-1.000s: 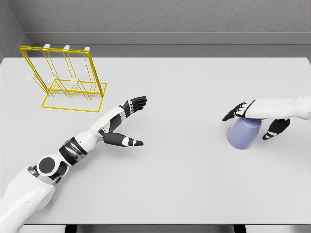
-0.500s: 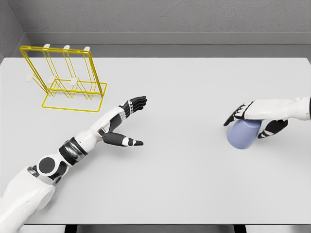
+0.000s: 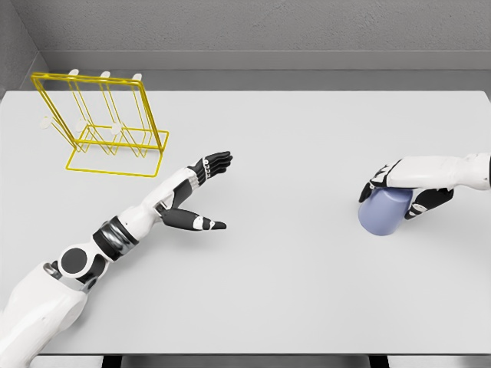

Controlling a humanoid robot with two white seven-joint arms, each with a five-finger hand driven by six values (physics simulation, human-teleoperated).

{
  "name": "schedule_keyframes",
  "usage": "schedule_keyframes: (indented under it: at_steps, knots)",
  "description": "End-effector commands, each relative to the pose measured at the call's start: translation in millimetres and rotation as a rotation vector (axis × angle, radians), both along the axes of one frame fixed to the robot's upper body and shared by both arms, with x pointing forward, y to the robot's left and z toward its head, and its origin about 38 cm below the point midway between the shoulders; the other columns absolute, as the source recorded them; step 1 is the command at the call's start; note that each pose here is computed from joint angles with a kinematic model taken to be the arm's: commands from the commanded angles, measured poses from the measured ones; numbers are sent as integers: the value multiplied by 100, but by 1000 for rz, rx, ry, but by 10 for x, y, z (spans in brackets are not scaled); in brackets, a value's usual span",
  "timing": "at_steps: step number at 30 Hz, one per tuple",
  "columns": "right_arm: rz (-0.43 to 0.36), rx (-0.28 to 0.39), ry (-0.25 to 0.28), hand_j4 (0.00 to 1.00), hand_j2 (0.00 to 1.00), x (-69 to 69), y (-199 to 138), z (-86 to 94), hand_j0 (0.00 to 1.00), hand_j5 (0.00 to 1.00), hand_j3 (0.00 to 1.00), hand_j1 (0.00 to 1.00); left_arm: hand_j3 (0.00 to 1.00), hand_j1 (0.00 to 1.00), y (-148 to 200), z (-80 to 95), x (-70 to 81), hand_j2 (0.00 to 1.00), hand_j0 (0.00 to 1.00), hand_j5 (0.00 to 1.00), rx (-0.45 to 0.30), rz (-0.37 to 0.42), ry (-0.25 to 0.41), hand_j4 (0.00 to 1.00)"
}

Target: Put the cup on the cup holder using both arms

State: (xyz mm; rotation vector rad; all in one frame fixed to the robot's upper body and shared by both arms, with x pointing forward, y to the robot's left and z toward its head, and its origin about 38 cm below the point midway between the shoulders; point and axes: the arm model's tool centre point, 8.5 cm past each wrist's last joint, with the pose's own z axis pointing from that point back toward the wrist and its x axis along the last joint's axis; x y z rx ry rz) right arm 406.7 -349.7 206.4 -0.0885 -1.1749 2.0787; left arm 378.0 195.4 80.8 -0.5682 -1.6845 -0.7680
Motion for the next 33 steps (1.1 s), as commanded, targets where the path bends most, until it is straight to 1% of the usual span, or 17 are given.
schedule_keyframes:
  at_steps: [1,2,4,11,16,23,33]
  knots:
    - [24,-17,16,68,68,-30,21,-61,68,68,68,68,100,100,-1,3,0,100,100,100,-4,0,2,100]
    - [24,-17,14,66,66,-27,21,-55,66,66,66,66,100,100,2,-1,1,100,100,100,-4,1,3,100]
    - [24,-17,16,65,65,-30,21,-61,65,65,65,65,100,100,-1,3,0,100,100,100,-4,0,2,100]
    - [23,-15,11,65,65,-20,21,-38,65,65,65,65,100,100,-1,3,0,100,100,100,-4,0,2,100]
    - [21,-9,-2,66,66,1,22,13,66,66,66,66,100,100,2,-1,1,100,100,100,-5,1,3,100]
    - [24,-6,-31,66,66,54,38,139,66,66,66,66,100,100,1,5,5,100,100,100,-4,1,1,100]
    - [35,-2,-61,66,66,96,77,264,66,66,66,66,100,100,7,-2,0,100,100,100,-2,0,3,100]
